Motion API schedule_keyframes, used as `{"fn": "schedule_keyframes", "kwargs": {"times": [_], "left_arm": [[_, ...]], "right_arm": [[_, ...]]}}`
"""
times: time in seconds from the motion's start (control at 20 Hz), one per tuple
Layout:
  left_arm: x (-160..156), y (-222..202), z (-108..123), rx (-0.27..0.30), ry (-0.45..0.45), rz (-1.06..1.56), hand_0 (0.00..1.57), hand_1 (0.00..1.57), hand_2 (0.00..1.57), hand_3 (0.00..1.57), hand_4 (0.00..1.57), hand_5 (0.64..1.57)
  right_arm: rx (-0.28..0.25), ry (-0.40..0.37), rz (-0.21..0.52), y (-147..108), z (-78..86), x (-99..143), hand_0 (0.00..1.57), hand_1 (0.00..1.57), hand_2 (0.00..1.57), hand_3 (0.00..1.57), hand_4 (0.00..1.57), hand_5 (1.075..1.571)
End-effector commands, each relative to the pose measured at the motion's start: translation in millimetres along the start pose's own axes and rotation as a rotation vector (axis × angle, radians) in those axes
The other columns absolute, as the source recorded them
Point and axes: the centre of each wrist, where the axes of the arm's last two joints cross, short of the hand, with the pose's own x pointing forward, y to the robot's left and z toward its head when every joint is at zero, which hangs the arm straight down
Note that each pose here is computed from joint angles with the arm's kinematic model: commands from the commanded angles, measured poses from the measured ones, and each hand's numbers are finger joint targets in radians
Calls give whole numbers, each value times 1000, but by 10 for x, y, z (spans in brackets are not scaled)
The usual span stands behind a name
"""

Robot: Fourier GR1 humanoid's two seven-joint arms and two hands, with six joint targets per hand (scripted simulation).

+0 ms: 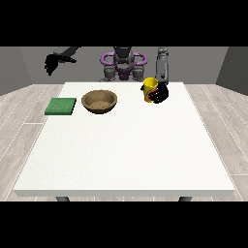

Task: Pick the cup and pour the ball into the bowl, then pick the bowl and place it on the pad

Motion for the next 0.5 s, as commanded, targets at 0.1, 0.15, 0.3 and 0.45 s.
{"fn": "schedule_keyframes", "kwargs": {"times": [0.1, 0.15, 0.3, 0.45], "left_arm": [[127, 692, -611, -65, 60, -350, 1440, 1440, 1571, 1571, 1571, 1303], [234, 821, -822, -39, 56, -391, 1450, 1450, 1571, 1571, 1571, 1291], [501, 820, -1140, -59, 60, -439, 1459, 1459, 1571, 1571, 1571, 1294], [569, 448, -1092, -84, 48, -526, 1491, 1491, 1571, 1571, 1571, 1273]], "right_arm": [[-39, 120, -25, 17, 111, -210, 0, 0, 0, 0, 0, 1569], [-37, 121, -6, 41, -4, -134, 0, 0, 0, 0, 0, 1569], [-33, 107, -17, -21, 79, -262, 0, 0, 0, 0, 0, 1568], [-38, 94, -43, -45, 51, -283, 0, 0, 0, 0, 0, 1568]]}}
